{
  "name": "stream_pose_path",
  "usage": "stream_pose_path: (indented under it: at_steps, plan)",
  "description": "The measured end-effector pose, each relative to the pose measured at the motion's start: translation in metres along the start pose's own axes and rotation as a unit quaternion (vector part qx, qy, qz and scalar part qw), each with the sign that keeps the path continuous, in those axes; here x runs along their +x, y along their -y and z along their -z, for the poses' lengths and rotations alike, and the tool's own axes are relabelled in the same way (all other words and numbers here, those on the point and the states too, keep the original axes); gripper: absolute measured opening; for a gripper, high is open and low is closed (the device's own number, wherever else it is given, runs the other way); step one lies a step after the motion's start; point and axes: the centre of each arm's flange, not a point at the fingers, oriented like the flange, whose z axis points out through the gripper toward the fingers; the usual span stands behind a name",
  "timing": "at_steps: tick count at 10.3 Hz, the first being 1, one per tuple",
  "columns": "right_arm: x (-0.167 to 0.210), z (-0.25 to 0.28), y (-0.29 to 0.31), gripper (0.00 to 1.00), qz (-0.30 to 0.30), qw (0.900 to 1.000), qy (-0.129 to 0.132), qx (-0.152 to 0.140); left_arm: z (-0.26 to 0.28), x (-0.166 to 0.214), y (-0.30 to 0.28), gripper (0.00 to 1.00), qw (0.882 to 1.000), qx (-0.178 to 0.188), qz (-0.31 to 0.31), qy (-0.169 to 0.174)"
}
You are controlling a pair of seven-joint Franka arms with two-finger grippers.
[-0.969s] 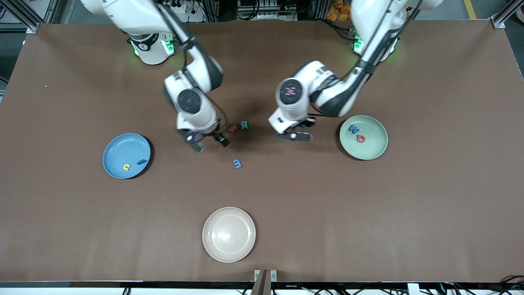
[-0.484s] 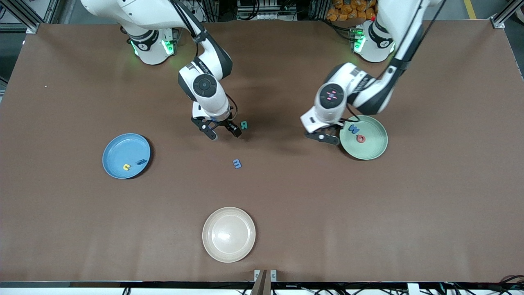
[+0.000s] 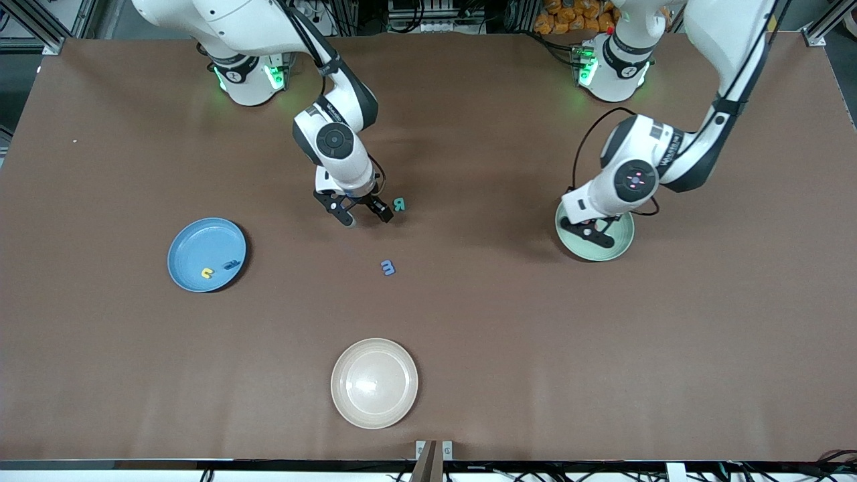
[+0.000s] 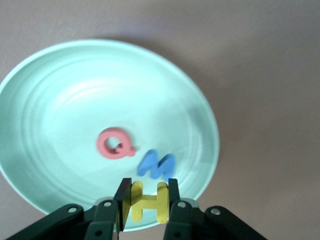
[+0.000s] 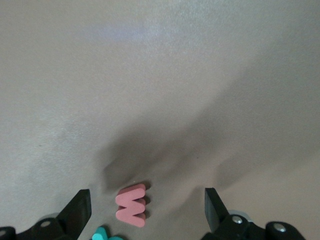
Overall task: Sort upper and lower case letters into plates
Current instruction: 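Grasp the pink w with the right gripper and lift it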
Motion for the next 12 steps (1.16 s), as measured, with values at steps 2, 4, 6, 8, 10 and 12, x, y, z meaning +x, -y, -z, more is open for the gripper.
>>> stream_pose_path:
  at_steps: [2, 4, 6, 8, 10, 12]
  plan:
    - [-0.006, -0.006, 0.001, 1.00, 0.004, 1.000, 0.000, 0.004, -0.008, -0.008, 0.015, 0.33, 1.000, -0.007, -0.016, 0.008]
    - [-0.006, -0.009, 0.003, 1.00, 0.002, 1.000, 0.000, 0.007, -0.012, -0.012, 0.022, 0.33, 1.000, -0.011, -0.021, 0.011]
    - [-0.006, -0.008, 0.005, 0.99, 0.001, 1.000, 0.000, 0.009, -0.015, -0.013, 0.021, 0.34, 1.000, -0.012, -0.024, 0.012]
    - [-0.006, -0.007, 0.007, 0.87, 0.001, 1.000, -0.001, 0.016, -0.018, -0.012, 0.020, 0.54, 1.000, -0.014, -0.024, 0.014]
    - [-0.006, -0.006, 0.009, 0.56, -0.001, 1.000, -0.002, 0.027, -0.019, -0.012, 0.020, 0.84, 0.999, -0.015, -0.025, 0.014]
    - [-0.007, -0.002, 0.012, 0.30, 0.001, 0.999, -0.004, 0.038, -0.018, -0.011, 0.018, 1.00, 0.999, -0.015, -0.026, 0.011]
